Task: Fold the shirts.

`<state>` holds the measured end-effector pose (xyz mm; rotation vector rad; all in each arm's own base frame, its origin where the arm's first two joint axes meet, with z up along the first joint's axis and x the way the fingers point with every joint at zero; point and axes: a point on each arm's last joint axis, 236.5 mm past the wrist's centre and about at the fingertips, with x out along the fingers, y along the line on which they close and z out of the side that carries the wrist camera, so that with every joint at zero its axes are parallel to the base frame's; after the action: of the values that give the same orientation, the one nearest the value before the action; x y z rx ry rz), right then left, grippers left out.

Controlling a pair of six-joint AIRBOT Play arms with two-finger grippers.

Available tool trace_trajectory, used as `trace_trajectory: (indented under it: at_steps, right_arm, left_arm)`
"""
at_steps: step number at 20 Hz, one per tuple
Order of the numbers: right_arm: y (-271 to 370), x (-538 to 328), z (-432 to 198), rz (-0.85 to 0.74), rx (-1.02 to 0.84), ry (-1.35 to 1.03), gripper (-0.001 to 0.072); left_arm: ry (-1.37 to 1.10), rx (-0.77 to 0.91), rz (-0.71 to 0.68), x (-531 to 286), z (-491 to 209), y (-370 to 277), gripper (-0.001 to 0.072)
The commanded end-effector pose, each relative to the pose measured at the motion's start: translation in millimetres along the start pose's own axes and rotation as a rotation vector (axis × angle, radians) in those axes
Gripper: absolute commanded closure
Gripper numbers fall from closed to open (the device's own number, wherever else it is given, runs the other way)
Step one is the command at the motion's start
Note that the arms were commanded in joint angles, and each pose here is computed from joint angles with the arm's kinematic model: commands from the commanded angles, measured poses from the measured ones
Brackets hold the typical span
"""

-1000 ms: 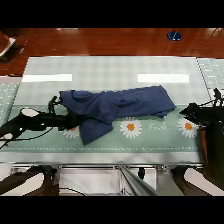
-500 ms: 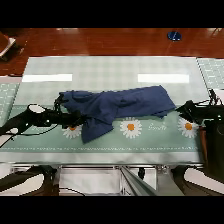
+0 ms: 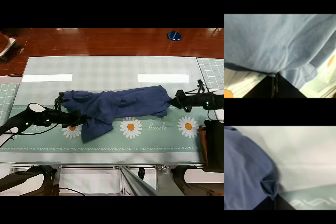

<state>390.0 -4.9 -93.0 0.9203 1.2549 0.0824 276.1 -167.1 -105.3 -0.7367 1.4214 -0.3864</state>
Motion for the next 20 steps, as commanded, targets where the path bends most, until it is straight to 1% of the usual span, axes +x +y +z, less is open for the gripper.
trace_trajectory:
  at_steps: [1,2,4,6,7,8,10,12,13,15,18,20]
  right_arm:
    - [50,-16,23,0.07,-0.1,-0.002,0.0696]
    - [75,-39,38,0.09,-0.169,-0.044,0.0696]
    - [148,-109,71,0.147,-0.347,-0.201,0.0696]
    - [223,-194,76,0.191,-0.545,-0.363,0.0696]
    - [256,-236,70,0.208,-0.627,-0.452,0.0696]
    - [288,-281,57,0.223,-0.705,-0.552,0.0696]
    - [334,-358,19,0.231,-0.825,-0.736,0.0696]
    - [361,-417,-32,0.231,-0.928,-0.883,0.0696]
    - [368,-439,-57,0.224,-0.967,-0.946,0.0696]
    - [370,-475,-106,0.173,-1.03,-1.062,0.0696]
    - [363,-518,-168,0.095,-1.079,-1.22,0.0696]
    - [356,-534,-199,0.056,-1.09,-1.287,0.0696]
  left_arm:
    - [-0.071,0.059,-0.041,-18,26,-28,0.0689]
    - [-0.137,0.114,-0.073,-38,47,-53,0.0689]
    - [-0.336,0.225,-0.172,-102,95,-119,0.0689]
    - [-0.618,0.388,-0.277,-203,131,-203,0.0689]
    - [-0.771,0.471,-0.31,-262,136,-243,0.0689]
    - [-0.896,0.54,-0.338,-314,132,-274,0.0689]
    - [-1.099,0.676,-0.381,-409,102,-326,0.0689]
    - [-1.274,0.792,-0.397,-485,57,-361,0.0689]
    - [-1.348,0.839,-0.389,-513,34,-371,0.0689]
    - [-1.497,0.928,-0.322,-558,-14,-383,0.0689]
    - [-1.686,1.015,-0.156,-596,-77,-385,0.0689]
    - [-1.799,1.054,-0.002,-610,-115,-379,0.0689]
